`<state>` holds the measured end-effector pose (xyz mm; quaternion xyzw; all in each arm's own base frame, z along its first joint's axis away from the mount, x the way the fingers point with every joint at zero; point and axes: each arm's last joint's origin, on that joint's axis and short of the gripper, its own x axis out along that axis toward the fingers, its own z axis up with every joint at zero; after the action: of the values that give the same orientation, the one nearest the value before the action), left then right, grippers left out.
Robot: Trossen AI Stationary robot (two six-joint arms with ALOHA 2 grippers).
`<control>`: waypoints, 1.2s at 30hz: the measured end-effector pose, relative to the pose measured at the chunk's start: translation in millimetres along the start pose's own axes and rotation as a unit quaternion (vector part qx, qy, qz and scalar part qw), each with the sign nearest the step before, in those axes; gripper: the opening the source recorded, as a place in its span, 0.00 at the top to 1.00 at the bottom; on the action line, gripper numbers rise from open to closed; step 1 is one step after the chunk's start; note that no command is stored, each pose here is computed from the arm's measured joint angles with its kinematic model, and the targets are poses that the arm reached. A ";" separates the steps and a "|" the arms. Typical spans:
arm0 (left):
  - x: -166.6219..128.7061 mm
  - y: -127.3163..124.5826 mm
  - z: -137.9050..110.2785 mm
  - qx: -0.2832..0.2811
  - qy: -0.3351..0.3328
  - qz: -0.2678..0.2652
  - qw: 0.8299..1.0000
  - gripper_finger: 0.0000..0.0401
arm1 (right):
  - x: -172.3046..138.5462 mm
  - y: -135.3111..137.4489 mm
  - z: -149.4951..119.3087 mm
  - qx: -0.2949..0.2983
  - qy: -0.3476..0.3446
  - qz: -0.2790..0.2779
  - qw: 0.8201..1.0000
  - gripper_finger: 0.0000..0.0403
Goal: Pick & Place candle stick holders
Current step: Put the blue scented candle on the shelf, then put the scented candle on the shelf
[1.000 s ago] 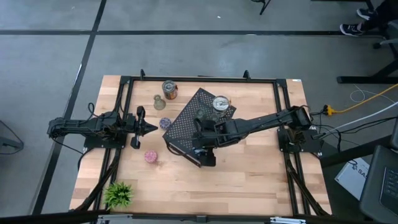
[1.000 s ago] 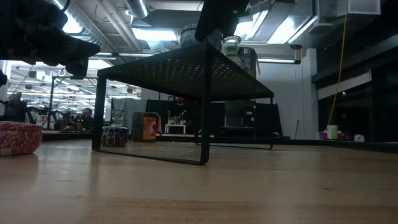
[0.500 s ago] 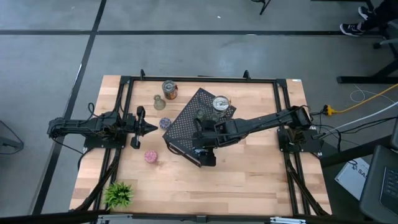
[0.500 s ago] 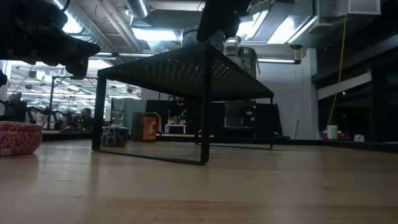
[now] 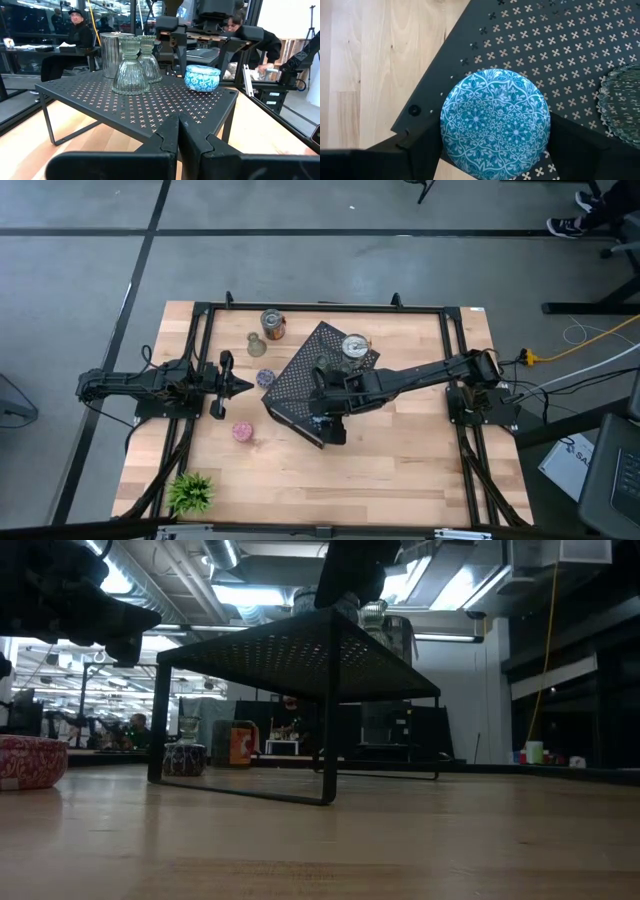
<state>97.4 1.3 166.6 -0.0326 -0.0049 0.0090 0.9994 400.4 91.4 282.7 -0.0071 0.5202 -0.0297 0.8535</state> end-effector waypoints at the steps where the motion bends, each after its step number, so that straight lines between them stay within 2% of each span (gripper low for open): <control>1: 0.0 0.0 0.0 0.000 0.000 0.000 1.000 1.00 | 0.0 0.0 0.0 0.000 0.000 0.000 1.000 0.24; 6: 0.0 0.0 0.0 0.000 0.000 0.000 1.000 1.00 | 0.1 0.0 0.2 0.000 -0.001 0.000 1.000 0.23; 14: 0.0 0.0 0.0 0.000 0.000 0.000 1.000 1.00 | -0.3 -0.6 0.4 0.001 -0.002 0.000 1.000 0.15; 24: 0.0 0.0 -0.1 0.000 0.000 0.000 1.000 1.00 | -1.7 -0.7 1.2 0.000 -0.007 0.001 1.000 0.11; 36: 0.0 0.0 0.1 0.000 0.000 0.000 1.000 1.00 | -42.5 -5.2 2.1 0.018 -0.059 0.015 0.998 0.12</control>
<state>97.4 1.3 166.7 -0.0325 -0.0050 0.0088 0.9994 382.7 88.7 321.7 0.0139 0.4685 -0.0256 0.8830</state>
